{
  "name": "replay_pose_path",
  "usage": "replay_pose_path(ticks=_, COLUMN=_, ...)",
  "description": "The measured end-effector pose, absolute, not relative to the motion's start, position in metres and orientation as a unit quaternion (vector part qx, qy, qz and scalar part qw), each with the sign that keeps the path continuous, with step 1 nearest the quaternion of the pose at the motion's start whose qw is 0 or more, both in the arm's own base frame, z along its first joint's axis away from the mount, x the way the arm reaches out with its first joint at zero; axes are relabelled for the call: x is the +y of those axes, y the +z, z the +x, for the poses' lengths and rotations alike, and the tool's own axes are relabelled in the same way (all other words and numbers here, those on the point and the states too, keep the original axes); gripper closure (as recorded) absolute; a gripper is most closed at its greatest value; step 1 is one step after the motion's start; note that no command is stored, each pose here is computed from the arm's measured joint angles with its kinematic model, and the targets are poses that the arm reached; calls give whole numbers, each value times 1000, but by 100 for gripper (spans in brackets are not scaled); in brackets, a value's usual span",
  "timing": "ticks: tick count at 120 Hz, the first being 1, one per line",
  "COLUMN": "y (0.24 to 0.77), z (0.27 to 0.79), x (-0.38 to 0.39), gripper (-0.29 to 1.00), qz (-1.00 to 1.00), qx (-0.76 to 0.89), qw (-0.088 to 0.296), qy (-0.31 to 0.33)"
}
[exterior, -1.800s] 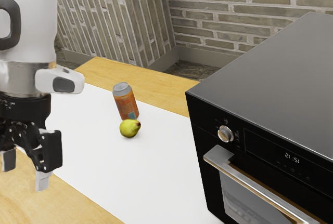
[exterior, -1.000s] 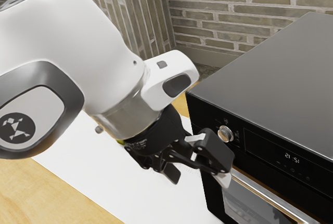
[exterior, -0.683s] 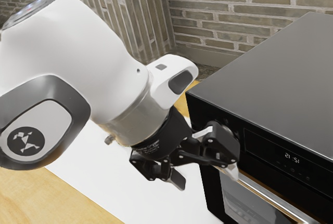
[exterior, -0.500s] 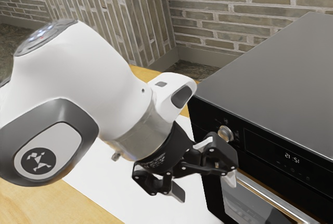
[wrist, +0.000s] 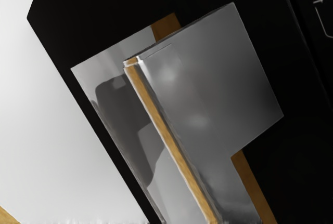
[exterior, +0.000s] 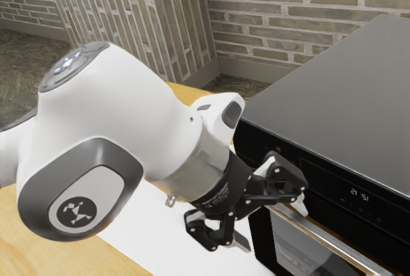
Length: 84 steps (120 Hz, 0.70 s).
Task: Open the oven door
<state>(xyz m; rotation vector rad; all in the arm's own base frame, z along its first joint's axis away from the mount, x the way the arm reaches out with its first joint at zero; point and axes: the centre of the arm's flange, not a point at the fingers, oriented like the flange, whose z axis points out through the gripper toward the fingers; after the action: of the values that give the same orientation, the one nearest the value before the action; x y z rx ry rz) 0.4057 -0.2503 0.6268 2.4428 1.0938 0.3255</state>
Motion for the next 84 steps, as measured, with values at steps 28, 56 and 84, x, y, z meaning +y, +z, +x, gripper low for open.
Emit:
replay_pose_path(ticks=28, y=605, z=408, x=-250, gripper=0, qz=872, qx=426, qw=218, qy=107)
replay_pose_path(ticks=56, y=585, z=352, x=-233, gripper=0, qz=852, qx=454, qw=215, qy=147)
replay_pose_path(ticks=84, y=559, z=213, x=-267, gripper=0, qz=783, qx=471, qw=250, qy=320)
